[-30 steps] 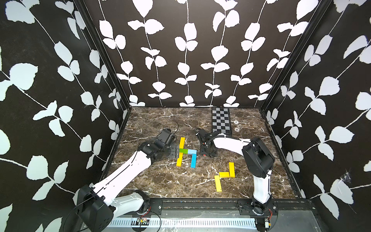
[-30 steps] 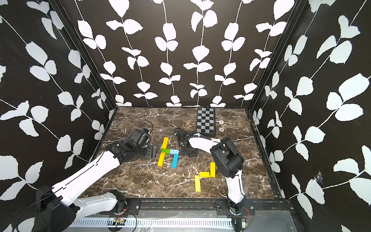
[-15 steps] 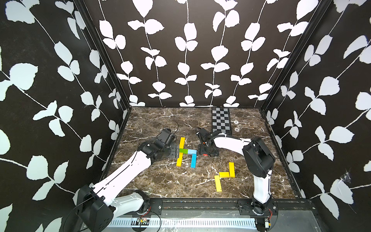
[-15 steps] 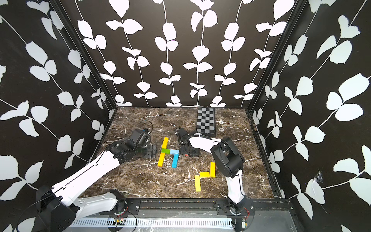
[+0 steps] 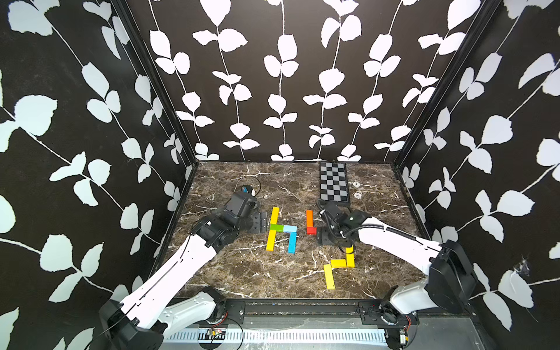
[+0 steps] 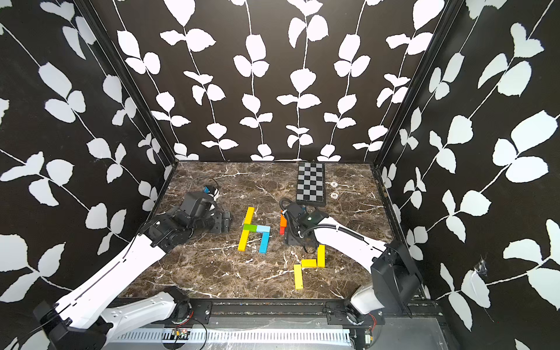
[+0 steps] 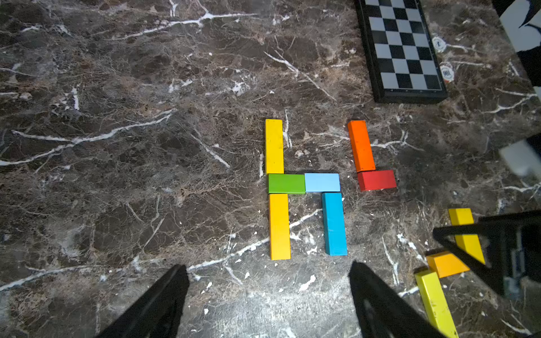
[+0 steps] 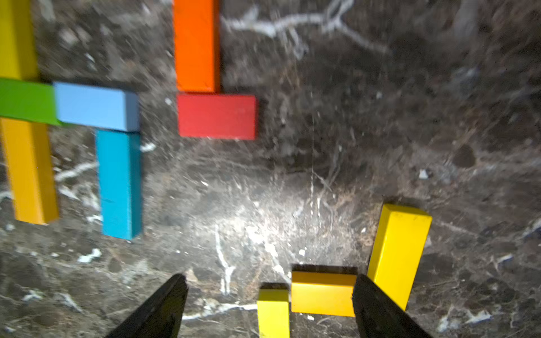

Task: Assemble the letter h with building blocks
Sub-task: Pick up the building block from the center of the board.

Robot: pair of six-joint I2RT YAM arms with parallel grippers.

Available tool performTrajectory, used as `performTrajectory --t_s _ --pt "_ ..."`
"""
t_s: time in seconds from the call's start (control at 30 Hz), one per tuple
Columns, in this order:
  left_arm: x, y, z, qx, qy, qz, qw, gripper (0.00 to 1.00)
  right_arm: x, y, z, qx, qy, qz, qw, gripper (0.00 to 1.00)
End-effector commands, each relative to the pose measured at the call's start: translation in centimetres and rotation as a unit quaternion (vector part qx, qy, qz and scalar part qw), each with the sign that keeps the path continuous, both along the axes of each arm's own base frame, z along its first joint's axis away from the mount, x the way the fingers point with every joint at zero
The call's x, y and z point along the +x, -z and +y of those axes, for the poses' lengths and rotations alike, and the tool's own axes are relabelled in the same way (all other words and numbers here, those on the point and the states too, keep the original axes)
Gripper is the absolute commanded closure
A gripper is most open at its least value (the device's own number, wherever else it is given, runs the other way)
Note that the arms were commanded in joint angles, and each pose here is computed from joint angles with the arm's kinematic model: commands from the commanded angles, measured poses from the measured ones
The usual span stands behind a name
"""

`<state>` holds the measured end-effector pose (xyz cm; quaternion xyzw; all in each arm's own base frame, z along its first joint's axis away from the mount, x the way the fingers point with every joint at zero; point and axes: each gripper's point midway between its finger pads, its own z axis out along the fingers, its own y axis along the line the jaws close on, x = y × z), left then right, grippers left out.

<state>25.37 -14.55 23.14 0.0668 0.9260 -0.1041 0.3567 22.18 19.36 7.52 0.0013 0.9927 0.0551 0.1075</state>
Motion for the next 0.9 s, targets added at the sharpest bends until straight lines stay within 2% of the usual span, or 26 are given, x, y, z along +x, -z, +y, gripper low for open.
performTrajectory --t_s 0.0,0.3,0.43,0.73,0.87 --pt "0.4 -1.1 0.0 -0.008 0.001 -0.024 1.000 0.10 -1.6 1.9 -0.4 0.006 -0.001 0.042 0.999 0.13" --pt "0.0 1.3 -0.5 -0.009 0.006 0.014 1.000 0.10 -1.9 5.0 -2.2 -0.020 0.012 0.065 0.998 0.14" --pt "0.0 2.1 -0.7 -0.007 0.009 0.027 1.000 0.10 -2.4 6.0 -3.0 -0.021 0.026 0.077 0.997 0.19" --pt "-0.1 3.0 -1.2 -0.007 0.017 0.045 0.999 0.11 -3.7 6.0 -4.9 -0.045 0.042 0.079 0.995 0.21" --pt "-0.2 3.0 -1.3 -0.010 0.018 0.047 0.999 0.11 -4.2 5.8 -6.0 -0.059 0.075 0.078 0.992 0.22"
